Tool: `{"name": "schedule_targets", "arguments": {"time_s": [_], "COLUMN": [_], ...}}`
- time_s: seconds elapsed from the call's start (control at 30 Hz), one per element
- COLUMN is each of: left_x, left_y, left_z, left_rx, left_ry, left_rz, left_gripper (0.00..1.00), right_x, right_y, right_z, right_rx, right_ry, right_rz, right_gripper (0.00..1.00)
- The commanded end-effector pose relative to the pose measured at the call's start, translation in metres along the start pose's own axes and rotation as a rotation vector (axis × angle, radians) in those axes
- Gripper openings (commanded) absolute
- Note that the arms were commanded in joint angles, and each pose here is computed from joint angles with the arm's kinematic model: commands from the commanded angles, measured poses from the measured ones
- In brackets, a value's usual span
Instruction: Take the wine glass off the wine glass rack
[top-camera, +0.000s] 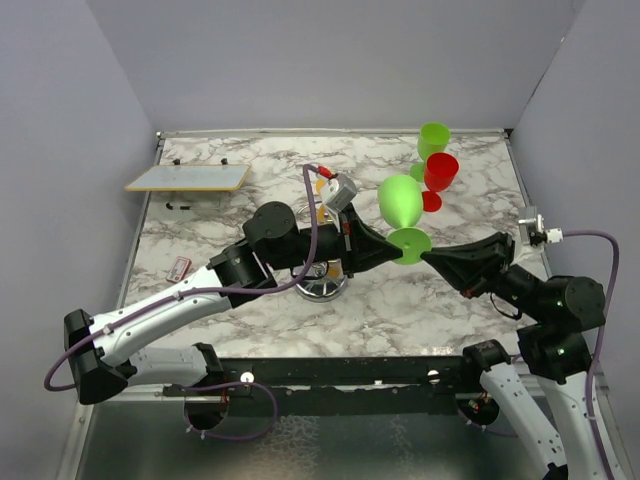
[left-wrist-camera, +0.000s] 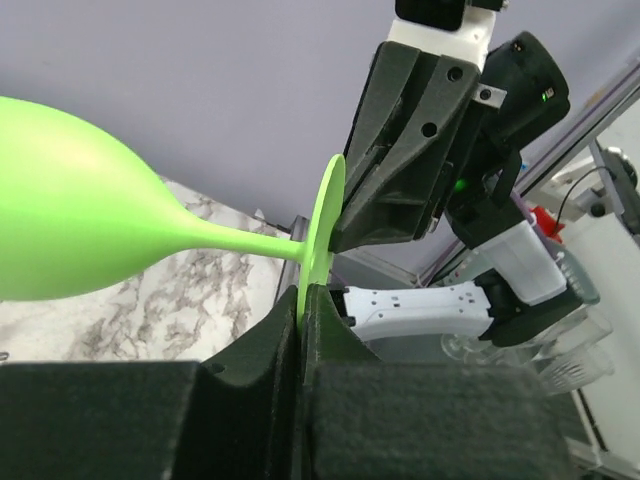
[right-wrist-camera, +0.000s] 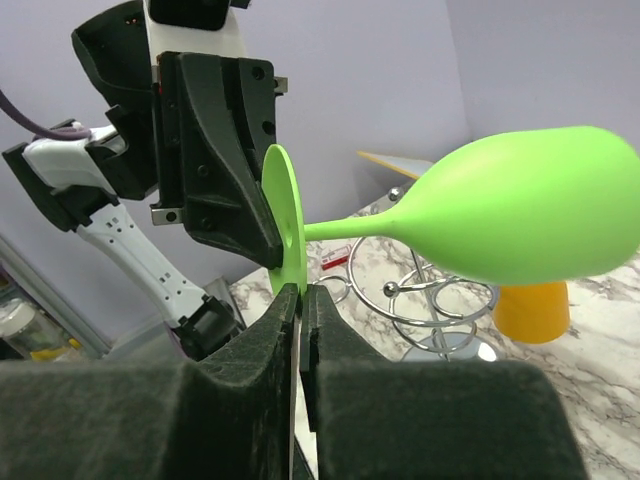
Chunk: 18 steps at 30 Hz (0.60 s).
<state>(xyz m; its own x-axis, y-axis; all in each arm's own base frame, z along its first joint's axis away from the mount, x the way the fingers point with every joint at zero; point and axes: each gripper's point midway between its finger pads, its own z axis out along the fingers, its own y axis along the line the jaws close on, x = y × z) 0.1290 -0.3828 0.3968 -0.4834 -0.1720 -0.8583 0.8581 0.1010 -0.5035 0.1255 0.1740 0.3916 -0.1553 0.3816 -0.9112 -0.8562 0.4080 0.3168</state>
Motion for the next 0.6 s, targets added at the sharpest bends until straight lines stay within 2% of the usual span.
{"name": "schedule_targets", "arguments": {"time_s": [0.0, 0.1, 0.3, 0.47, 0.57], "left_x": [-0.003, 0.003, 0.018, 0.029, 0.049], "left_y": [-0.013, -0.020, -0.026, -0.034, -0.043], "left_z": [-0.008, -0.013, -0.034, -0.052, -0.067], "left_rx": [0.091, 0.153, 0.248, 0.346, 0.474], "left_ry": [-0.010, 0.000, 0.011, -0.008, -0.007], "left_rz": [0.167, 0.245, 0.510, 0.763, 0.927], "left_gripper": [0.00, 0.00, 0.00, 0.00, 0.00], "right_x": [-0.010, -0.016, -0.039, -0.057, -0.057], "right_y": [0.013, 0.013, 0.002, -0.021, -0.027], "right_z": [0.001, 0.001, -0.002, -0.014, -0.016], "right_rx": [-0.054, -0.035, 0.125, 0.364, 0.413], "right_ry": [-0.013, -0.014, 0.008, 0.016, 0.045], "right_rz": [-0.052, -0.056, -0.052, -0.005, 0.018], "right_gripper": [0.10, 0.30, 0.60, 0.77, 0.78]}}
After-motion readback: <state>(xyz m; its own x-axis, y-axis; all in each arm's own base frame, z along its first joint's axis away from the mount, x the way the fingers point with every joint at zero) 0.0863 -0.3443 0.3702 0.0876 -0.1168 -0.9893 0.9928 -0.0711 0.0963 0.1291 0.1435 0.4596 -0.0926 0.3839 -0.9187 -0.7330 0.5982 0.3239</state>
